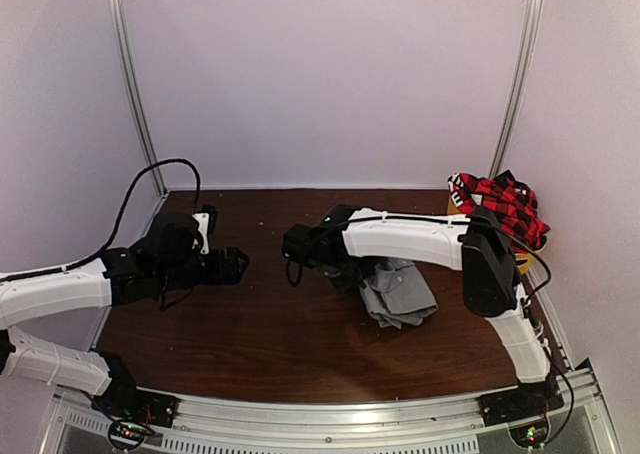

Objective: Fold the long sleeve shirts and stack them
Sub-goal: Turn over the square-folded shirt at the center of the board.

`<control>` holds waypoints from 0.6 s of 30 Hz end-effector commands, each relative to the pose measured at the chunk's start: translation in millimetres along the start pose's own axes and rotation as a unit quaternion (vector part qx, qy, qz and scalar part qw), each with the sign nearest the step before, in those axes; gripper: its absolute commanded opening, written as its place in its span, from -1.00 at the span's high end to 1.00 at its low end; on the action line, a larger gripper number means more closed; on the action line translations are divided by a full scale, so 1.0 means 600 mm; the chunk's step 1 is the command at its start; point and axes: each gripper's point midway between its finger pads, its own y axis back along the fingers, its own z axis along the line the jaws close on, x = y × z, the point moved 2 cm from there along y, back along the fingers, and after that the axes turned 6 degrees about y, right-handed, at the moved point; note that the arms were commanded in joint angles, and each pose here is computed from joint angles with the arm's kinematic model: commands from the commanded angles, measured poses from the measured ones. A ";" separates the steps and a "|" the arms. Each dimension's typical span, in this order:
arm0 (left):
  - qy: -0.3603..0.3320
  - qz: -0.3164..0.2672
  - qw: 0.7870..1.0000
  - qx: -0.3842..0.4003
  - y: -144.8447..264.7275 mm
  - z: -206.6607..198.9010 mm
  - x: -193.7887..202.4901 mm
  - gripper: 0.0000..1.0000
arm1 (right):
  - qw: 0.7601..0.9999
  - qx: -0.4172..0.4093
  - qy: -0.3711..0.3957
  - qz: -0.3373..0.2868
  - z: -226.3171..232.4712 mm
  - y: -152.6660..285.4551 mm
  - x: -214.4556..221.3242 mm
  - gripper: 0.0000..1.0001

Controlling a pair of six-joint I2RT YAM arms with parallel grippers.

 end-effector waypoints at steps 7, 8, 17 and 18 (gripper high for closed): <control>0.011 -0.055 0.998 -0.029 0.039 0.012 -0.051 -0.72 | 0.987 -0.142 0.018 -0.067 0.206 0.108 -0.030 -0.04; 0.011 -0.057 0.998 -0.031 0.041 0.014 -0.052 -0.73 | 0.984 -0.160 0.018 -0.075 0.219 0.119 -0.033 -0.12; 0.021 -0.051 0.998 -0.010 0.034 0.012 -0.035 -0.74 | 0.941 -0.296 -0.022 -0.166 0.189 0.227 -0.044 -0.71; 0.023 -0.047 0.999 0.001 0.030 0.008 -0.029 -0.74 | 0.932 -0.311 -0.036 -0.182 0.164 0.242 -0.044 -0.73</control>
